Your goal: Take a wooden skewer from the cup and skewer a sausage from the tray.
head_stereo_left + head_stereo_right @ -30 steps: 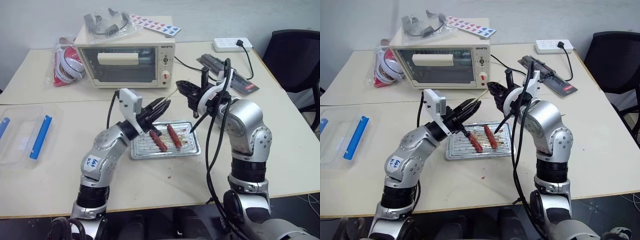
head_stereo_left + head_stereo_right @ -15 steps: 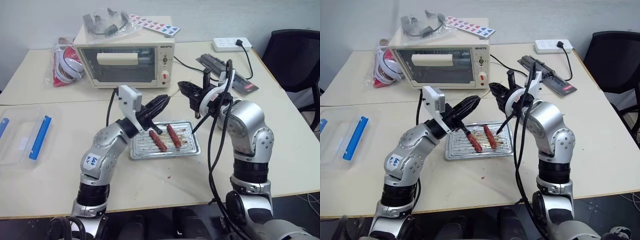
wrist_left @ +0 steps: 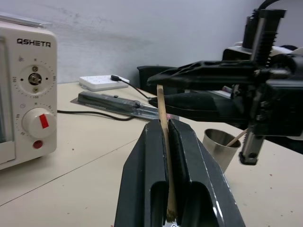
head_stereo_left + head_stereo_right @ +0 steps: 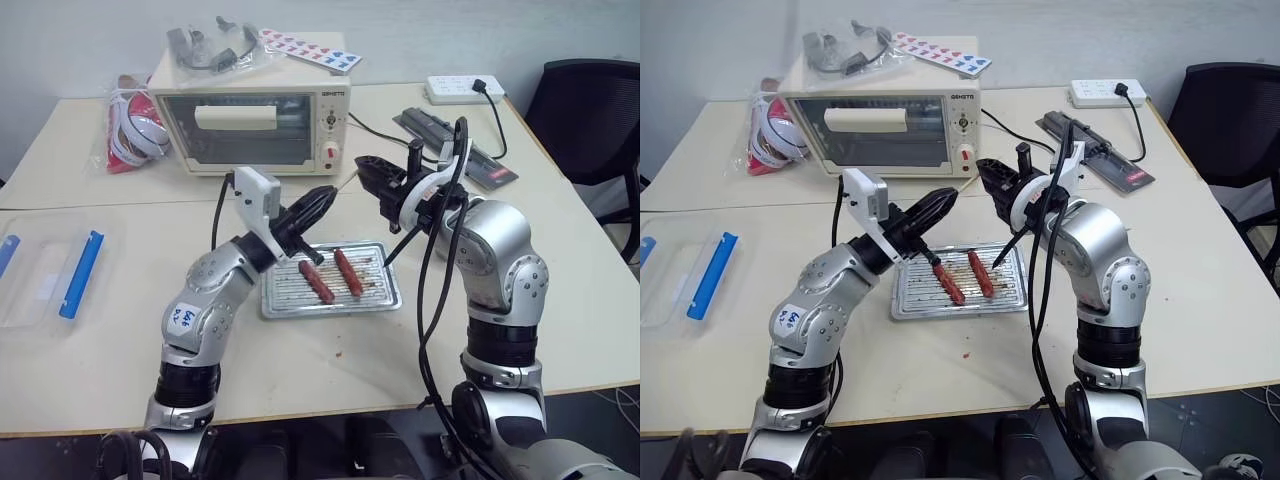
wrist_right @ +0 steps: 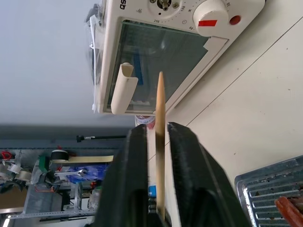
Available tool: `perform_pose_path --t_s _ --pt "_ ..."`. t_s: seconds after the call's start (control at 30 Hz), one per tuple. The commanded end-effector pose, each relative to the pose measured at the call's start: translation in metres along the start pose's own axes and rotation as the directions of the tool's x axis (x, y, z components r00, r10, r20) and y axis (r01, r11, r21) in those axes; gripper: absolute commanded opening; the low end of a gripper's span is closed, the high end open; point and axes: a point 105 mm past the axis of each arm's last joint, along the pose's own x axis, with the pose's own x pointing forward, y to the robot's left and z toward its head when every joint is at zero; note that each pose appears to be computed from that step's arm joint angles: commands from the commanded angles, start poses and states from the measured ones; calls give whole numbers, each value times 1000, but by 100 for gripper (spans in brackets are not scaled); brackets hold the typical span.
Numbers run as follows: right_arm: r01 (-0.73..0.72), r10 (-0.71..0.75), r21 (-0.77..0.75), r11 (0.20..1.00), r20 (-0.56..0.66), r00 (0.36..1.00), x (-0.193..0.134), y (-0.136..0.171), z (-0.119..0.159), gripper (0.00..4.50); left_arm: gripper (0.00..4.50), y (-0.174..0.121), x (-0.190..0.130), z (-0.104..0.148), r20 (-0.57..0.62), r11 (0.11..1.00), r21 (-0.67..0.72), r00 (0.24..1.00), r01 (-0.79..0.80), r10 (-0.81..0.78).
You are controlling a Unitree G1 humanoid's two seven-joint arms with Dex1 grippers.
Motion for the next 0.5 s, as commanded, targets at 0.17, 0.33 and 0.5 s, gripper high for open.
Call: perform_pose_path --t_s 0.17,0.33,0.5 --pt "-27 27 -147 989 -7 1000 -6 10 2 161 0 5 -2 17 29 998 63 999 13 -14" --pt "62 -84 -516 854 -20 996 -15 -9 6 161 0 14 -15 18 -10 995 100 1000 9 -8" --pt "75 -258 -868 491 -63 964 -29 -46 -9 161 0 26 -50 22 -121 985 162 992 57 -38"
